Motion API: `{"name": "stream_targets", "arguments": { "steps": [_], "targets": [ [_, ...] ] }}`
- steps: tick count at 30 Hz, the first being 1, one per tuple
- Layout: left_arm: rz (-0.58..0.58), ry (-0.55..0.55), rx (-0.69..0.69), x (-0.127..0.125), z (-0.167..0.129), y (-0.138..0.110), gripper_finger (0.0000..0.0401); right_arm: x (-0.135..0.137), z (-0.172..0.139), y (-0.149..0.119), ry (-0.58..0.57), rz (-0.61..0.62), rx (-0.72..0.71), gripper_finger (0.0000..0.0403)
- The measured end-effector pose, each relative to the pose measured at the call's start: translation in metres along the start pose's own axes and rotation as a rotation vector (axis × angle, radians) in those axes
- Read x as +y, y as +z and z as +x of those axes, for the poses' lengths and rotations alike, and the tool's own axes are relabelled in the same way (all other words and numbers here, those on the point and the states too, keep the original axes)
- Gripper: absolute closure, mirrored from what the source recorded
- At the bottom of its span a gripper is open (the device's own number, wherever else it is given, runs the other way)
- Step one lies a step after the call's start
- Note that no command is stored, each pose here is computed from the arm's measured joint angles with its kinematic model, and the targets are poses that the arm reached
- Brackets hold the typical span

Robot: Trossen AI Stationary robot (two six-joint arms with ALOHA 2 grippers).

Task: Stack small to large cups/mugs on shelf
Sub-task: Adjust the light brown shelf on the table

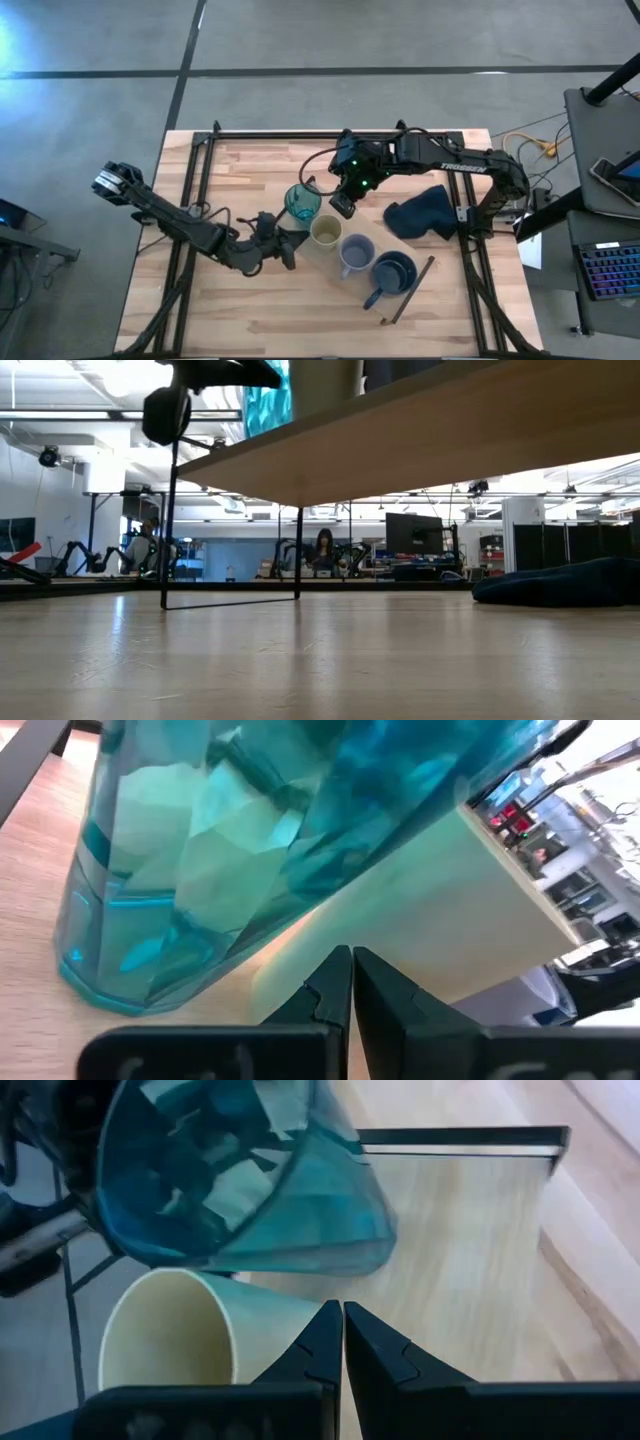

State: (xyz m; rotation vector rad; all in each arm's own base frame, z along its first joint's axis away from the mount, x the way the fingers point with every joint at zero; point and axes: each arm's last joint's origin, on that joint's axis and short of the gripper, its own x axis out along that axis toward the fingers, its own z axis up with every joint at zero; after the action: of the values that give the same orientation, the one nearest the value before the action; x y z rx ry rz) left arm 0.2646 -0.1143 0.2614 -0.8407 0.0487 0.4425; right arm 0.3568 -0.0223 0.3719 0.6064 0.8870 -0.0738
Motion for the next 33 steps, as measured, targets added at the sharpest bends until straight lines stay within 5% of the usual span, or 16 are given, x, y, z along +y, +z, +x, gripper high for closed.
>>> {"name": "stream_targets", "arguments": {
  "steps": [12,33],
  "targets": [
    [0.022,-0.006,0.007,-0.024,0.020,-0.010,0.0401,0.008,0.002,-0.007,0.047,-0.051,0.049,0.0394],
    [0.086,-0.056,0.101,-0.033,-0.001,0.005,0.0401,0.005,-0.036,-0.022,-0.056,-0.094,0.060,0.0394]
  ]
}}
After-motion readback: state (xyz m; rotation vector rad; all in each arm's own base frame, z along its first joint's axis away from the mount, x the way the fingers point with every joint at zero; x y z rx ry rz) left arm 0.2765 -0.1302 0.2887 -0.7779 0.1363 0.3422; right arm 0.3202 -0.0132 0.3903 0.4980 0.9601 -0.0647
